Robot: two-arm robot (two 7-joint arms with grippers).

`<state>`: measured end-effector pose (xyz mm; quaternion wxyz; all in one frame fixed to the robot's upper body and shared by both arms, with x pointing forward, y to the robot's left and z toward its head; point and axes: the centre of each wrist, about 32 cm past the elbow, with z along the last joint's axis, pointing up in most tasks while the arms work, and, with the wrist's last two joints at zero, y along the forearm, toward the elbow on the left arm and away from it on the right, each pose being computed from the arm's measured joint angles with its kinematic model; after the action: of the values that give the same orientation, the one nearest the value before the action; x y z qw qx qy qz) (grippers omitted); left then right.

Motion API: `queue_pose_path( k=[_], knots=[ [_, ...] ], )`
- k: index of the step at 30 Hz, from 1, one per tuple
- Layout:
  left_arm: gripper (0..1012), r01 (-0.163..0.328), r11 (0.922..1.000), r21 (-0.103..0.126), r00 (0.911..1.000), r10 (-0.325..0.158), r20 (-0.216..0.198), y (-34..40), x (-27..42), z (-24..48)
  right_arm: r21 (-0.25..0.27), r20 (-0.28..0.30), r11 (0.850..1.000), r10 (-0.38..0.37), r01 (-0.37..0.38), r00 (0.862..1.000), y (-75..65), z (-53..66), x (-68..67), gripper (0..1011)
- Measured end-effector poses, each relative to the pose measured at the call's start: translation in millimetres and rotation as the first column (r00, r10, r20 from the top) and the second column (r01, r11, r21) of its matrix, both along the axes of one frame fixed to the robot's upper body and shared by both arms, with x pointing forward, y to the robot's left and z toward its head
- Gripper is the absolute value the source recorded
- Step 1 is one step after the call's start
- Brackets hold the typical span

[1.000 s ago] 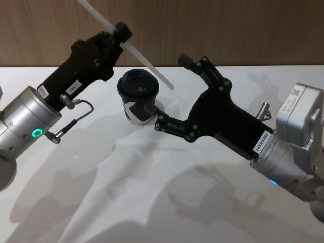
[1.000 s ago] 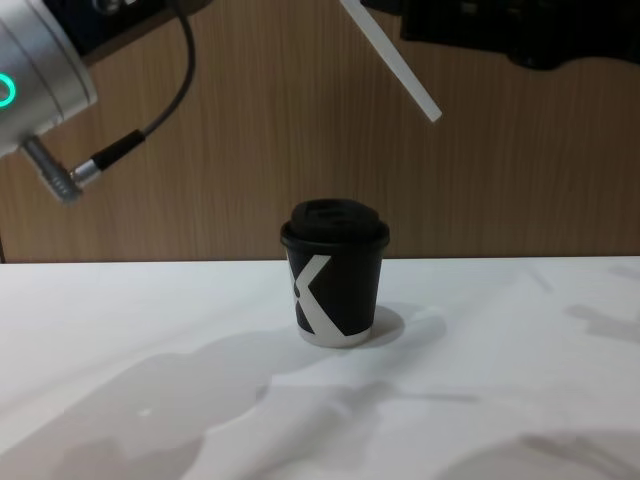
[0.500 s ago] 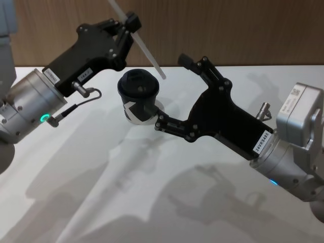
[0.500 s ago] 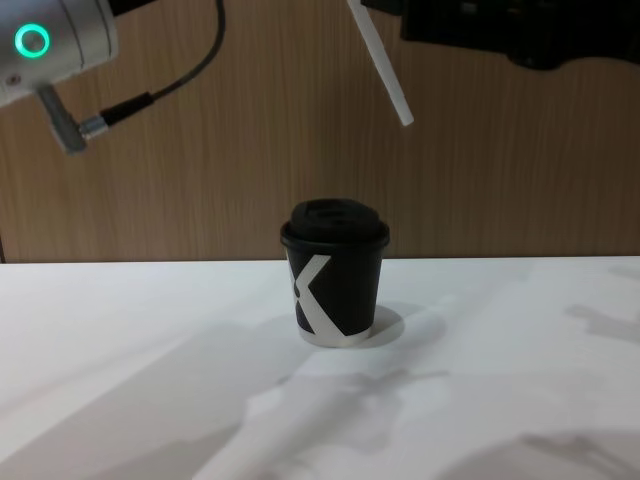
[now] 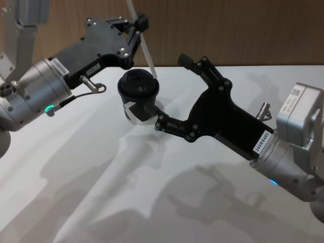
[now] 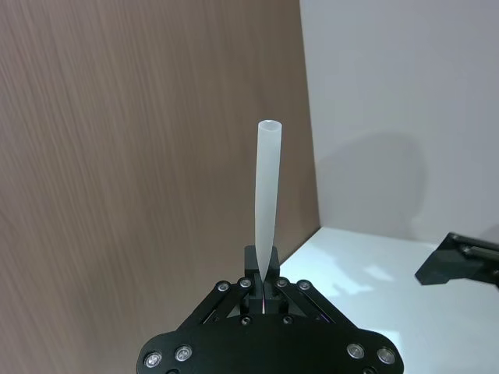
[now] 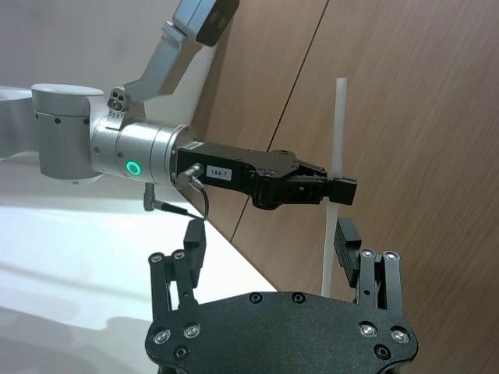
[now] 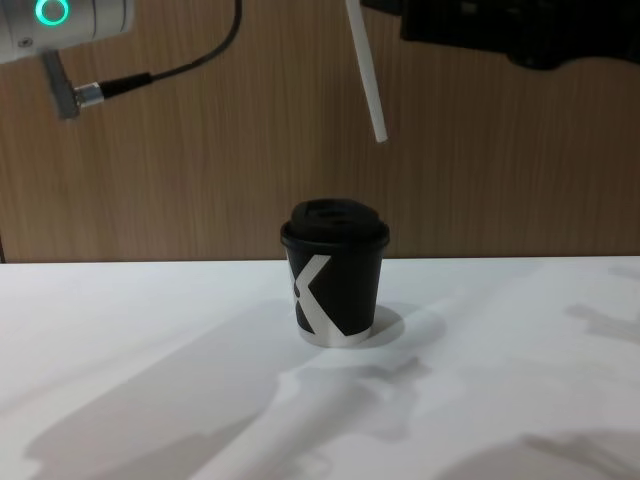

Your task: Pick up the straw with one hand, pass it to the other hand, and insert it into the cup.

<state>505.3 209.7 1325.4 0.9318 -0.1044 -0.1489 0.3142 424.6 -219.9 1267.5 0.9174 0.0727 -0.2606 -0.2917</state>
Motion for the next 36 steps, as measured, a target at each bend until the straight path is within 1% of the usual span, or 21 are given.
queue_pose_path(
  k=[1, 2, 4, 5, 7, 10, 13, 17, 23, 24, 28, 36],
  knots=[
    [12, -0.004, 1.0000, 0.007, 1.0000, 0.004, 0.001, -0.4, 0.0, 0.4, 0.000, 0.000, 1.000, 0.000, 0.000, 1.000, 0.0, 0.0, 0.0, 1001],
    [12, -0.013, 0.9997, 0.020, 0.9999, 0.013, 0.003, -1.2, 0.1, 1.1, 0.000, 0.000, 1.000, 0.000, 0.000, 1.000, 0.0, 0.0, 0.0, 1001],
    [12, -0.021, 0.9993, 0.030, 0.9998, 0.021, 0.004, -1.6, 0.2, 1.4, 0.000, 0.000, 1.000, 0.000, 0.000, 1.000, 0.0, 0.0, 0.0, 1001],
    [12, -0.029, 0.9988, 0.039, 0.9996, 0.029, 0.005, -2.2, 0.3, 1.7, 0.000, 0.000, 1.000, 0.000, 0.000, 1.000, 0.0, 0.0, 0.0, 1001],
    [12, -0.038, 0.9982, 0.047, 0.9993, 0.038, 0.005, -2.6, 0.4, 1.7, 0.000, 0.000, 1.000, 0.000, 0.000, 1.000, 0.0, 0.0, 0.0, 1001],
    [12, -0.058, 0.9963, 0.063, 0.9983, 0.058, 0.000, -3.7, 1.3, 0.0, 0.000, 0.000, 1.000, 0.000, 0.000, 1.000, 0.0, 0.0, 0.0, 1001],
    [12, -0.073, 0.9948, 0.072, 0.9973, 0.073, -0.006, -4.3, 2.4, -1.9, 0.000, 0.000, 1.000, 0.000, 0.000, 1.000, 0.0, 0.0, 0.0, 1001],
    [12, -0.086, 0.9932, 0.078, 0.9961, 0.087, -0.011, -4.9, 3.4, -3.9, 0.000, 0.000, 1.000, 0.000, 0.000, 1.000, 0.0, 0.0, 0.0, 1001],
    [12, -0.110, 0.9903, 0.085, 0.9933, 0.113, -0.026, -6.1, 6.3, -9.1, 0.000, 0.000, 1.000, 0.000, 0.000, 1.000, 0.0, 0.0, 0.0, 1001],
    [12, -0.110, 0.9903, 0.085, 0.9933, 0.113, -0.026, -6.1, 6.3, -9.1, 0.000, 0.000, 1.000, 0.000, 0.000, 1.000, 0.0, 0.0, 0.0, 1001],
    [11, -0.121, 0.9890, 0.085, 0.9914, 0.125, -0.039, -7.0, 9.0, -13.2, 0.000, 0.000, 1.000, 0.000, 0.000, 1.000, 0.0, 0.0, 0.0, 1001],
    [12, -0.128, 0.9878, 0.088, 0.9900, 0.133, -0.047, -8.2, 12.0, -16.3, 0.000, 0.000, 1.000, 0.000, 0.000, 1.000, 0.0, 0.0, 0.0, 1001]
  ],
)
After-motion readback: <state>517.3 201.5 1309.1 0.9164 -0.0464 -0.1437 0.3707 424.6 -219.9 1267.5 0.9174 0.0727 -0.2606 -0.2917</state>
